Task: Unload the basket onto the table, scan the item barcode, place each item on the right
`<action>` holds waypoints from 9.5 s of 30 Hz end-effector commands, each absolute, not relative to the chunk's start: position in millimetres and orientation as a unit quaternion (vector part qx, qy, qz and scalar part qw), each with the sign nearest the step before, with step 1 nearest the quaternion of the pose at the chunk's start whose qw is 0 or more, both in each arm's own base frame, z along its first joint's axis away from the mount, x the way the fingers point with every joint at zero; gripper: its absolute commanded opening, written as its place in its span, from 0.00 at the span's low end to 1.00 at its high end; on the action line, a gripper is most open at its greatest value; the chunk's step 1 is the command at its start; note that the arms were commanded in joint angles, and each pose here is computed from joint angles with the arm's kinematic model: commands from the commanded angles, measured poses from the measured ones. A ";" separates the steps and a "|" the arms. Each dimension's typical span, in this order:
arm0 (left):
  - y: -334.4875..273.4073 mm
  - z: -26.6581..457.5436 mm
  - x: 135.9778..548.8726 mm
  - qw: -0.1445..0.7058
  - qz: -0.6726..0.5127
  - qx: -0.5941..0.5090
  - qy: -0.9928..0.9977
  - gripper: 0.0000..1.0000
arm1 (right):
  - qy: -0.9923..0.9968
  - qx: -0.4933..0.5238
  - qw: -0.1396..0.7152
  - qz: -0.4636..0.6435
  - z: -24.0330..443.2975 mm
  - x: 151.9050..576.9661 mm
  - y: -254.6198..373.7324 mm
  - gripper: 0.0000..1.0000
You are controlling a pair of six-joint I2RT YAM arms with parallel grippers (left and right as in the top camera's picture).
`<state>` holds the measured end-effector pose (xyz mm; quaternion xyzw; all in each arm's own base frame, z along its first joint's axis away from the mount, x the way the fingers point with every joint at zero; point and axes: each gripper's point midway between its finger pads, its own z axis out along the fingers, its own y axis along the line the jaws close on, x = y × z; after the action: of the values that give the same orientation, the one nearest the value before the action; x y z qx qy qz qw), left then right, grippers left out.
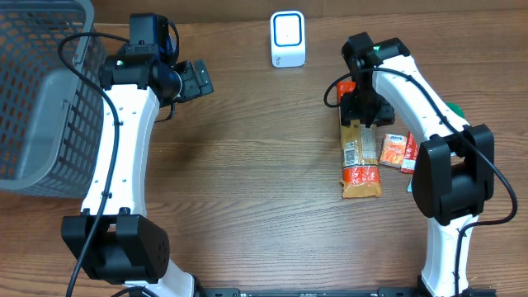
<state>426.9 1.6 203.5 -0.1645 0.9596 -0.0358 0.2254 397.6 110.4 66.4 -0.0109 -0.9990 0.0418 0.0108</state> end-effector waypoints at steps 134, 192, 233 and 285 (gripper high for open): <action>1.6 201.6 428.5 0.225 -0.032 -0.159 0.961 1.00 | -0.828 -0.081 -0.551 -0.061 382.4 190.7 8.2 1.00; 1.6 201.6 428.5 0.225 -0.032 -0.159 0.961 1.00 | -0.714 0.005 -0.696 -0.073 170.3 245.4 22.0 1.00; 1.6 201.8 428.6 0.225 -0.032 -0.159 0.961 1.00 | -0.714 0.008 -0.696 -0.076 170.5 245.2 23.9 1.00; 1.6 201.6 428.5 0.225 -0.032 -0.159 0.961 1.00 | -0.714 0.008 -0.696 -0.076 170.5 245.2 23.9 1.00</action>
<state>426.8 1.6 203.4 -0.1645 0.9597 -0.0357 0.2252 245.3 21.8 171.6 0.0028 -0.7166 -0.0733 -0.6936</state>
